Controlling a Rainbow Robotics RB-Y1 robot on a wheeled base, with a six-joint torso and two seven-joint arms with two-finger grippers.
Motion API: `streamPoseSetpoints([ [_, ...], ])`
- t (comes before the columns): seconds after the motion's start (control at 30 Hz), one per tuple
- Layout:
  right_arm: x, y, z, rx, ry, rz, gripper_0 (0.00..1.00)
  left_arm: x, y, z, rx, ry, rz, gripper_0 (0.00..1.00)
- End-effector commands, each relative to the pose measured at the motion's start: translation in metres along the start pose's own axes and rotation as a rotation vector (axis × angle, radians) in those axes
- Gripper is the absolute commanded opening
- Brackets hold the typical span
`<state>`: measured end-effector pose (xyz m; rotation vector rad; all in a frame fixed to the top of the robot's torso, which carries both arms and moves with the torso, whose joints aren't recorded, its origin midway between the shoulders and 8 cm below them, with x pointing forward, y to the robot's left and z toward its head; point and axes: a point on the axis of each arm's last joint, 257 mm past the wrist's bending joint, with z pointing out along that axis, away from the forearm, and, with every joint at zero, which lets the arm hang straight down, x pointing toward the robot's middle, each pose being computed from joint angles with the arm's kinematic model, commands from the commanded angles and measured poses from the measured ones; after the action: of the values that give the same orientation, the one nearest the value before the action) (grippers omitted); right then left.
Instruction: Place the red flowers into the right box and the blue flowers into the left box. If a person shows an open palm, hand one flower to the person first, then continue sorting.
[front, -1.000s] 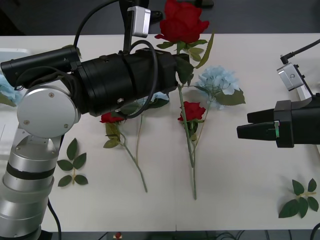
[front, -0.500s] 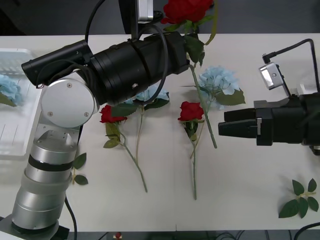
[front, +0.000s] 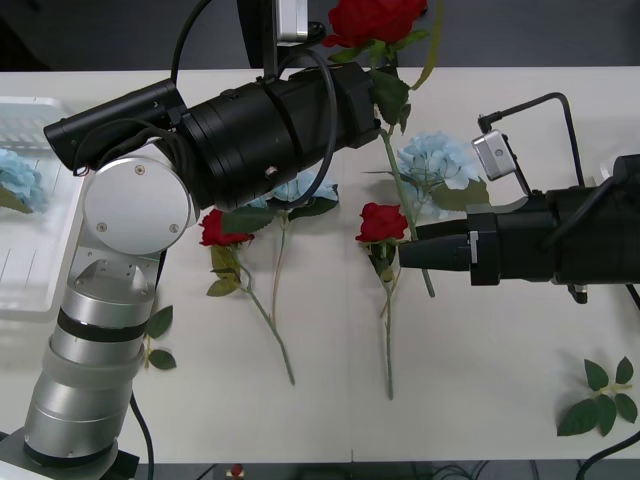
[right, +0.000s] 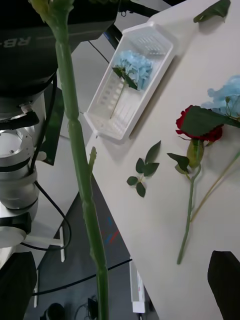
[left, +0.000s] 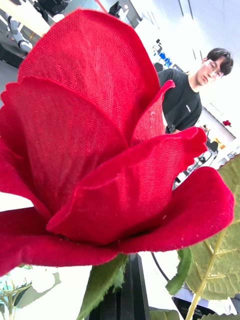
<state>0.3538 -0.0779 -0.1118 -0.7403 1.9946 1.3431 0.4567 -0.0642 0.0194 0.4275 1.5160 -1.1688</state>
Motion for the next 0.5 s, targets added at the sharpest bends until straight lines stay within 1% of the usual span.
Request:
streamPoseSetpoints([
  [0.03, -0.0123, 0.0131, 0.0088, -0.024, -0.017, -0.036, 1.00, -0.0120, -0.0155, 0.0013, 0.033, -0.018, 0.050, 0.00],
  [0.1, -0.0122, 0.0137, 0.0109, -0.025, -0.016, -0.033, 1.00, -0.0120, -0.0155, 0.0013, 0.032, -0.020, 0.048, 0.00],
  [0.13, -0.0137, 0.0155, 0.0118, -0.031, -0.021, -0.032, 0.92, -0.0115, -0.0151, 0.0011, 0.032, -0.017, 0.047, 0.00],
  [0.17, -0.0134, 0.0157, 0.0122, -0.031, -0.019, -0.030, 0.82, -0.0110, -0.0156, 0.0013, 0.033, -0.016, 0.047, 0.00],
  [0.2, -0.0141, 0.0162, 0.0125, -0.033, -0.020, -0.030, 0.67, -0.0115, -0.0151, 0.0011, 0.032, -0.017, 0.045, 0.00],
  [0.23, -0.0135, 0.0168, 0.0136, -0.037, -0.019, -0.023, 0.15, -0.0119, -0.0150, 0.0011, 0.032, -0.019, 0.045, 0.00],
  [0.27, -0.0140, 0.0171, 0.0135, -0.036, -0.021, -0.025, 0.07, -0.0105, -0.0151, 0.0011, 0.032, -0.016, 0.044, 0.00],
  [0.3, -0.0137, 0.0174, 0.0133, -0.038, -0.022, -0.020, 0.00, -0.0105, -0.0151, 0.0011, 0.032, -0.016, 0.044, 0.00],
  [0.5, -0.0138, 0.0179, 0.0137, -0.042, -0.022, -0.011, 0.00, -0.0098, -0.0150, 0.0004, 0.034, -0.014, 0.041, 0.00],
])
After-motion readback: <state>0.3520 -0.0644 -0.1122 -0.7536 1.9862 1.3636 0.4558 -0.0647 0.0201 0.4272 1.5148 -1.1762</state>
